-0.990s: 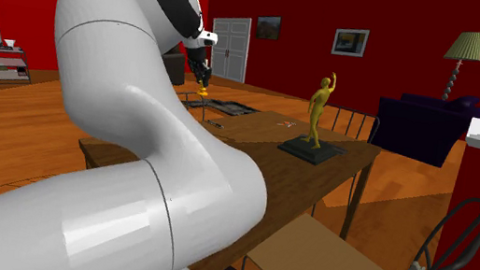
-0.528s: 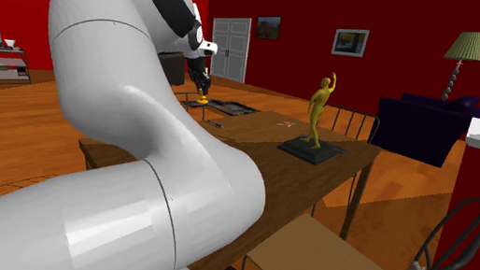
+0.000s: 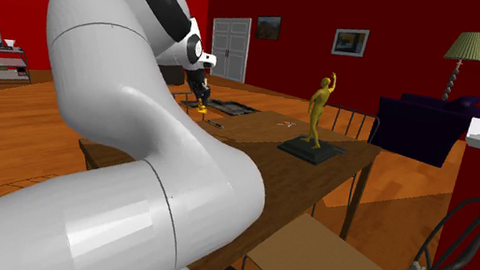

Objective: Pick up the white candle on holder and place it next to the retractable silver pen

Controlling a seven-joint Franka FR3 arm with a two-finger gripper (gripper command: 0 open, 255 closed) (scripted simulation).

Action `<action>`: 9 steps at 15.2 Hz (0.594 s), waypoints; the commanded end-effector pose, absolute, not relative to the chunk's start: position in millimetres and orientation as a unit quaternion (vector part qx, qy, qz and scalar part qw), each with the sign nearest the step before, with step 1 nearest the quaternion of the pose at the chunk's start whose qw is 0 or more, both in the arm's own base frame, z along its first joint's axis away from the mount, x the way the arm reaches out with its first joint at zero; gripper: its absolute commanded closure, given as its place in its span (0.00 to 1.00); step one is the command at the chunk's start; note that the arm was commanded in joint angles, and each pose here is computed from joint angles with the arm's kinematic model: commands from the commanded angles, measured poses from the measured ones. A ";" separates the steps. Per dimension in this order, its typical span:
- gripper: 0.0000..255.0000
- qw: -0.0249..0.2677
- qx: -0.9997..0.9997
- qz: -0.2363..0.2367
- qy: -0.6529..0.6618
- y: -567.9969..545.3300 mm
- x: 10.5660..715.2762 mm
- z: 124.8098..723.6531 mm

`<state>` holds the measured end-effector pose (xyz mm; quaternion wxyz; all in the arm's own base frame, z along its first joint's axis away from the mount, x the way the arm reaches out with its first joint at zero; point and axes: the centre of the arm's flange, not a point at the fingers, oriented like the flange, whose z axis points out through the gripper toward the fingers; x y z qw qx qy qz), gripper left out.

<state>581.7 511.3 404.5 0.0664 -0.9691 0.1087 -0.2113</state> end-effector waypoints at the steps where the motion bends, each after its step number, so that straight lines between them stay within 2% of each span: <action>1: 1.00 0.067 -0.969 -0.212 0.109 510.9 582.2 393.8; 9: 1.00 0.067 -0.969 -0.212 0.109 510.9 582.2 351.5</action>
